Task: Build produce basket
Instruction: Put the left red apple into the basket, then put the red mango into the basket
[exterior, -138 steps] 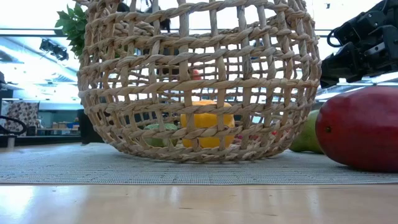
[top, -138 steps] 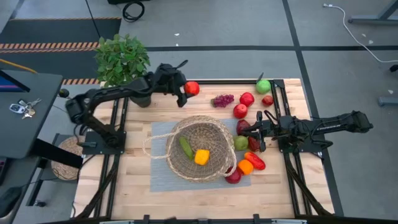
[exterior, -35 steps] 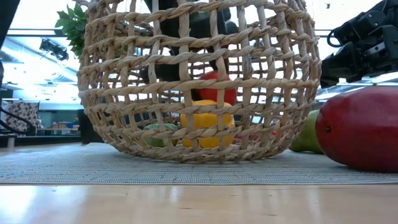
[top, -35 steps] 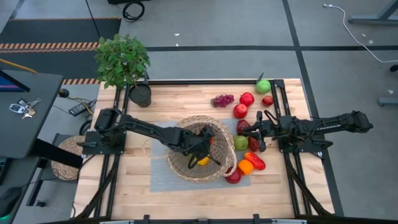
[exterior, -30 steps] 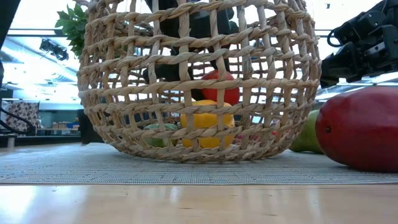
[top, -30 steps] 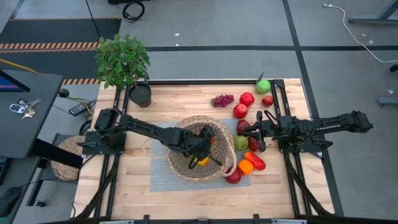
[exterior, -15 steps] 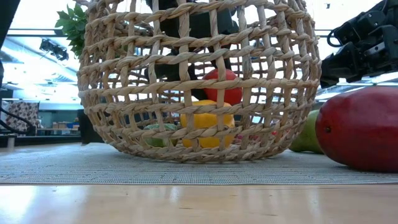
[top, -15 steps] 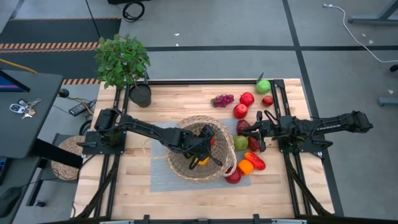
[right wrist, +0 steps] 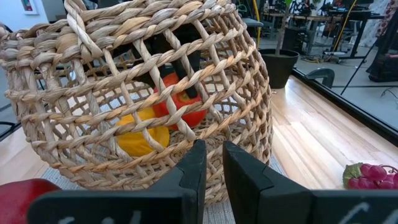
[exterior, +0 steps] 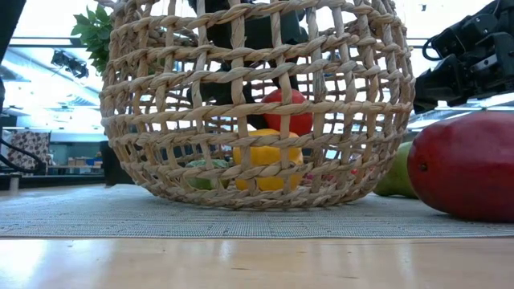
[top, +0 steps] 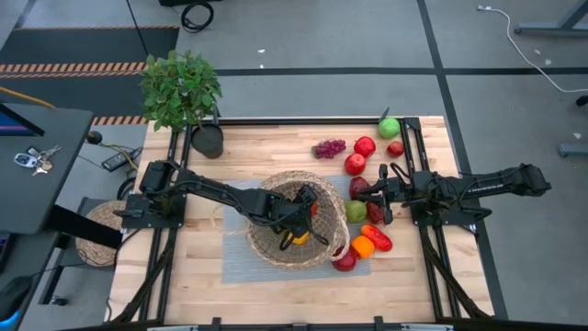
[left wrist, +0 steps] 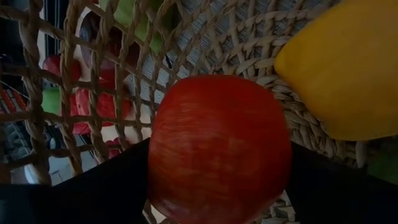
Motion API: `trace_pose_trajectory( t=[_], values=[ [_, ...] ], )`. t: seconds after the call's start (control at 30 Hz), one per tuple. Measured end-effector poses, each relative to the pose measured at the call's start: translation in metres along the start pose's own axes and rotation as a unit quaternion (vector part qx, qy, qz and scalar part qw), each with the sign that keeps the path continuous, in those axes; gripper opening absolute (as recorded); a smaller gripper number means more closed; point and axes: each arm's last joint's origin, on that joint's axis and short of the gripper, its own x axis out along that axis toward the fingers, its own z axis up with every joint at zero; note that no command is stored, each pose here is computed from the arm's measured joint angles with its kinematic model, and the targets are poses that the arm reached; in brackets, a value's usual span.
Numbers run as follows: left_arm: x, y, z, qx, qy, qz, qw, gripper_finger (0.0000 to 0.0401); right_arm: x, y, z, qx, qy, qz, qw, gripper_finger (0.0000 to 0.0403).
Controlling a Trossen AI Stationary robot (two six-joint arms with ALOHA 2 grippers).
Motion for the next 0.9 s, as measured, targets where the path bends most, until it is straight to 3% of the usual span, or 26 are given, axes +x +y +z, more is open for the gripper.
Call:
trace_pose_trajectory(
  t=[0.13, 0.3, 0.47, 0.57, 0.73, 0.9],
  values=[
    [-0.002, -0.002, 0.003, 0.009, 0.006, 0.008, 1.0, 0.0333, 0.0, 0.0, 0.0, 0.0, 0.0, 0.0, 1.0, 0.0061],
    [-0.005, -0.003, 0.006, 0.01, 0.016, 0.027, 0.999, 0.0391, 0.0, 0.0, 0.0, 0.0, 0.0, 0.0, 1.0, 0.0061],
    [-0.007, -0.004, 0.008, 0.005, 0.032, 0.045, 0.998, 0.0382, 0.0, 0.0, 0.0, 0.0, 0.0, 0.0, 1.0, 0.0061],
    [-0.01, -0.002, 0.01, 0.001, 0.064, 0.088, 0.994, 0.0381, 0.0, 0.0, 0.0, 0.0, 0.0, 0.0, 1.0, 0.0061],
    [-0.042, 0.014, 0.004, -0.026, 0.056, 0.132, 0.989, 0.0382, 0.0, 0.0, 0.0, 0.0, 0.0, 0.0, 1.0, 0.0061],
    [-0.1, 0.041, -0.012, -0.108, -0.029, 0.178, 0.978, 0.0382, 0.0, 0.0, 0.0, 0.0, 0.0, 0.0, 1.0, 0.0061]
  ],
)
